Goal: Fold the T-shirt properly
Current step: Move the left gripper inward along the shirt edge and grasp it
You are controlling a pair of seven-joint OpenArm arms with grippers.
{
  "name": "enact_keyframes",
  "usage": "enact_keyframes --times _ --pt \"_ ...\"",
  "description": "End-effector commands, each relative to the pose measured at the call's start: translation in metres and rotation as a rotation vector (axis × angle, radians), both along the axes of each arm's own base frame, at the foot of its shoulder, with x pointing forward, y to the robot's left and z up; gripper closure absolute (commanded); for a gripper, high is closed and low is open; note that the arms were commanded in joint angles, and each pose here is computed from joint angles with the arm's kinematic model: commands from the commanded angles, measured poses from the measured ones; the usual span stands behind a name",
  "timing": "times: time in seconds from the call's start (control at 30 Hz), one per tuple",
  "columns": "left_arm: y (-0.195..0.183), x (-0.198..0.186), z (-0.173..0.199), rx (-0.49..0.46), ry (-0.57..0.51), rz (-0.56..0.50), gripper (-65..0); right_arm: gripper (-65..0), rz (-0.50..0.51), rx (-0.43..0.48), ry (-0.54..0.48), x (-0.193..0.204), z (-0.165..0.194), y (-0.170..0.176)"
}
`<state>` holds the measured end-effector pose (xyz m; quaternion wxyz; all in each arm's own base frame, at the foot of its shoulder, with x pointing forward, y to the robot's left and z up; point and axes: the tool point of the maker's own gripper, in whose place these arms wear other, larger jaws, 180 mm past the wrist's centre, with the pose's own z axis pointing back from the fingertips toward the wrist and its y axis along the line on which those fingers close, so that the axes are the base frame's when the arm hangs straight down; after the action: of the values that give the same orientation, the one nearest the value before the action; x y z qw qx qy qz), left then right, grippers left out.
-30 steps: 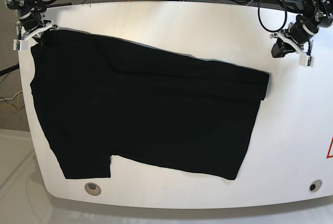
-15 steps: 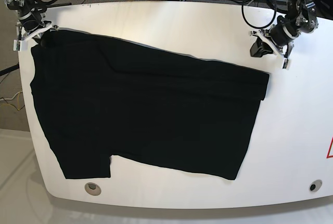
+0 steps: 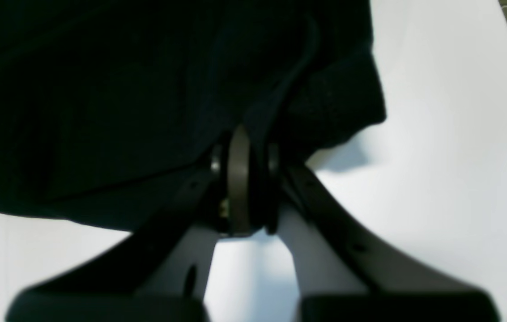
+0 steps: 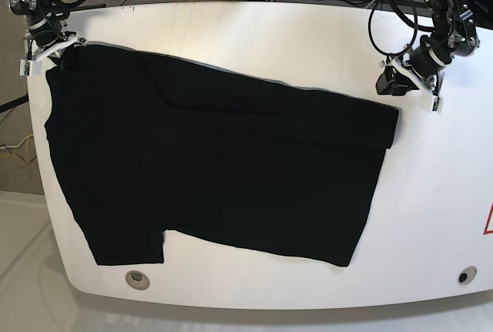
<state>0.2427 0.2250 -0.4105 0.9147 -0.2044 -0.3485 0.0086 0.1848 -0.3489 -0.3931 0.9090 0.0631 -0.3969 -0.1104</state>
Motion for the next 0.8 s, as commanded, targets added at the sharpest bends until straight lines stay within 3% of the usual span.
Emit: enact_keyframes --times 0.0,0.07,0.2,0.4,0.77 --pt "0.003 0.012 0.014 -0.003 -0.047 -0.002 -26.4 0.0 0.006 -0.024 -0.048 0.008 0.014 -0.007" --pt "0.0 0.019 0.018 -0.016 -0.055 -0.001 -30.8 0.0 0.005 -0.019 -0.061 0.01 0.016 -0.006" --pt "-0.001 0.025 0.02 -0.006 -0.061 -0.008 -32.3 0.0 0.005 -0.02 -0.063 0.011 0.017 -0.006" --pt "-0.001 0.031 0.017 0.015 -0.058 -0.017 -30.7 0.0 0.007 -0.019 -0.059 0.01 0.016 -0.005" --pt "-0.011 0.027 -0.023 0.02 0.029 -0.025 -28.4 0.0 -0.002 -0.013 -0.056 0.008 0.014 -0.006"
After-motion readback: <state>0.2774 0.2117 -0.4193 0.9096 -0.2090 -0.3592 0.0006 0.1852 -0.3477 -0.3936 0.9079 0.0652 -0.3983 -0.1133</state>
